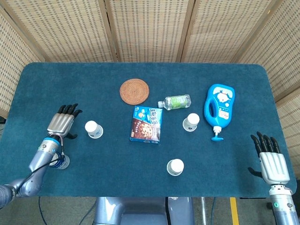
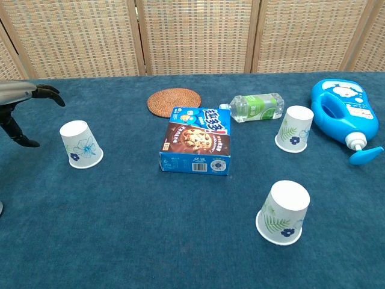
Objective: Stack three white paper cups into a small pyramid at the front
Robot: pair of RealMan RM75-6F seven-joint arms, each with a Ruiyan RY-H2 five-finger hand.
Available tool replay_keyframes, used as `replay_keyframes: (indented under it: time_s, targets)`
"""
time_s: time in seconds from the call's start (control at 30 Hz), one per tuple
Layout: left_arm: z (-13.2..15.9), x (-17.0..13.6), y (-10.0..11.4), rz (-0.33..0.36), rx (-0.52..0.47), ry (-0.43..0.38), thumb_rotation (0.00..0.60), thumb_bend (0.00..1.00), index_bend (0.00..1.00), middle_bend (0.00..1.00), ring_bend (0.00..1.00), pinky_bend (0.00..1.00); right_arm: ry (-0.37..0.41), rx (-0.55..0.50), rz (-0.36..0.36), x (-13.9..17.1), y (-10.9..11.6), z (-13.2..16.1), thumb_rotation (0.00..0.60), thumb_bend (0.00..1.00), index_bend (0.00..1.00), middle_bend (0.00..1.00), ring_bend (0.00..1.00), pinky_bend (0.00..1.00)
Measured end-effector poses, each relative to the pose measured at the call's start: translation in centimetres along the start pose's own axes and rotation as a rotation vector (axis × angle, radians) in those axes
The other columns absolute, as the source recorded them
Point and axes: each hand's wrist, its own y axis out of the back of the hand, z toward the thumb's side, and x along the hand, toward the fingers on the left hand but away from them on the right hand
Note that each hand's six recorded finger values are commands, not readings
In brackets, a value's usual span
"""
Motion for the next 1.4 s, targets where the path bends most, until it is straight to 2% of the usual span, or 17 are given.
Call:
replay_keyframes:
  time_s: [0.7, 0.77, 0.97, 1.17, 1.4]
  targets:
    - [3.8, 1.5, -1.2, -0.029, 0.019, -0.031, 0.6, 0.23, 0.21, 0.0, 0.0, 0.02, 0.0, -0.021, 0.006, 0.0, 0.1, -0.3, 0.6, 0.13, 0.05, 0.0, 0.0, 0.07]
    - [4.0, 1.6, -1.4, -0.03, 0.021, -0.032, 0.6, 0.23, 0.24, 0.0, 0.0, 0.03, 0.0, -0.023, 0.008, -0.1, 0.1, -0.3, 0.6, 0.13, 0.05, 0.0, 0.0, 0.07]
    - [4.8, 2.0, -1.6, -0.021, 0.01, -0.038, 0.6, 0.28, 0.43, 0.0, 0.0, 0.04, 0.002, -0.022, 0.018, -0.1, -0.2, -0.3, 0.6, 0.13, 0.05, 0.0, 0.0, 0.07]
    - [5.0, 1.9, -1.7, -0.018, 0.003, -0.045, 0.6, 0.3, 0.46, 0.0, 0.0, 0.04, 0.007, -0.019, 0.023, -0.1, -0.3, -0.1, 0.6, 0.13, 0.05, 0.0, 0.0, 0.07]
    - [5.3, 1.5, -0.5, 0.01, -0.013, -0.073, 0.6, 0.3, 0.46, 0.0, 0.0, 0.04, 0.004, -0.021, 0.023, -0.1, -0.3, -0.2, 0.6, 0.13, 0.05, 0.0, 0.0, 0.07]
